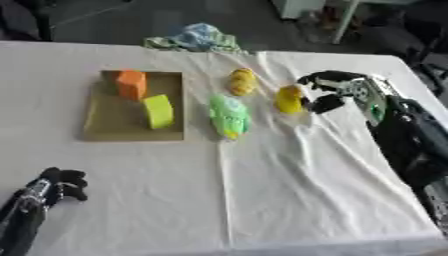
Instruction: Pick up objects on the table and place them in the box.
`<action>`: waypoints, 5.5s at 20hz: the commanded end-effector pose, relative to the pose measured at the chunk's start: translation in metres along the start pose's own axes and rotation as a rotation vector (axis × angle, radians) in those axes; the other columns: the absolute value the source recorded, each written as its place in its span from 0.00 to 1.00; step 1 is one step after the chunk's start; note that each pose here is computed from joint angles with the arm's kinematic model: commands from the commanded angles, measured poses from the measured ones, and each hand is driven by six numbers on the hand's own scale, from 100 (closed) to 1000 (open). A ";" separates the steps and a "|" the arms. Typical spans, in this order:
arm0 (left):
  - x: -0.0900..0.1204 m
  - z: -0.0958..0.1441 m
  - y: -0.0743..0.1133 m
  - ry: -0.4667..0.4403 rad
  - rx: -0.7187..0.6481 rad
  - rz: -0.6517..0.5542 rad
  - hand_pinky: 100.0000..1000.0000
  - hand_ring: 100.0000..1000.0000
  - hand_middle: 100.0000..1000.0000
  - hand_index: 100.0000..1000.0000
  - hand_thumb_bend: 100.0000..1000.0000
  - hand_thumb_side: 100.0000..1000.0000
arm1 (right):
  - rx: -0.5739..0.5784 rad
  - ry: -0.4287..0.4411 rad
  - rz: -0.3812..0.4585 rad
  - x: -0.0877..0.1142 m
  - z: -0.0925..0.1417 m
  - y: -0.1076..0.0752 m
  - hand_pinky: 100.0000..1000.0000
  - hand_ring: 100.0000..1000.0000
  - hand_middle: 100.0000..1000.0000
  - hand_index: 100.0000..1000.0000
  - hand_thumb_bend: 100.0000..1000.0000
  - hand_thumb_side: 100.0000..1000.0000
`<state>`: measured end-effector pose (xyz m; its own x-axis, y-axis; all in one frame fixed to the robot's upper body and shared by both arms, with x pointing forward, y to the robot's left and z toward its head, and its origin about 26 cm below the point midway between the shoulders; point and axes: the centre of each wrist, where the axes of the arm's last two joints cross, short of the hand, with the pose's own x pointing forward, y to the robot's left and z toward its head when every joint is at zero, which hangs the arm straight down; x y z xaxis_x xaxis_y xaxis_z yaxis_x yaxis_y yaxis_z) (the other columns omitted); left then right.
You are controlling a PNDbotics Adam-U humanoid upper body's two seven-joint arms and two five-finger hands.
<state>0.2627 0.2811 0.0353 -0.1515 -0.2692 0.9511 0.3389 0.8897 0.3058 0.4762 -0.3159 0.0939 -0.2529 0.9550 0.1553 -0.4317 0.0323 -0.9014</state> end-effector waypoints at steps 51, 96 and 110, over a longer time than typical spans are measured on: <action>0.022 -0.023 -0.004 -0.088 -0.110 -0.024 0.78 0.49 0.54 0.70 0.00 1.00 | -0.410 -0.620 0.247 0.263 -0.043 -0.046 0.73 0.69 0.74 0.96 0.00 0.17; 0.008 -0.004 0.005 -0.017 -0.027 -0.033 0.78 0.48 0.53 0.69 0.00 1.00 | 0.137 -0.638 0.274 0.111 0.001 -0.040 0.84 0.92 0.99 1.00 0.00 0.44; 0.007 -0.004 0.004 -0.017 -0.029 -0.030 0.78 0.48 0.53 0.69 0.00 1.00 | 0.179 -0.519 0.289 0.117 -0.011 -0.030 0.90 1.00 1.00 1.00 0.05 0.58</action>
<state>0.2669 0.2776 0.0403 -0.1712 -0.2714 0.9471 0.3685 0.8739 0.3170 0.4656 -0.2009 0.1226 -0.7170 0.6733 0.1804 -0.4306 -0.2244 -0.8742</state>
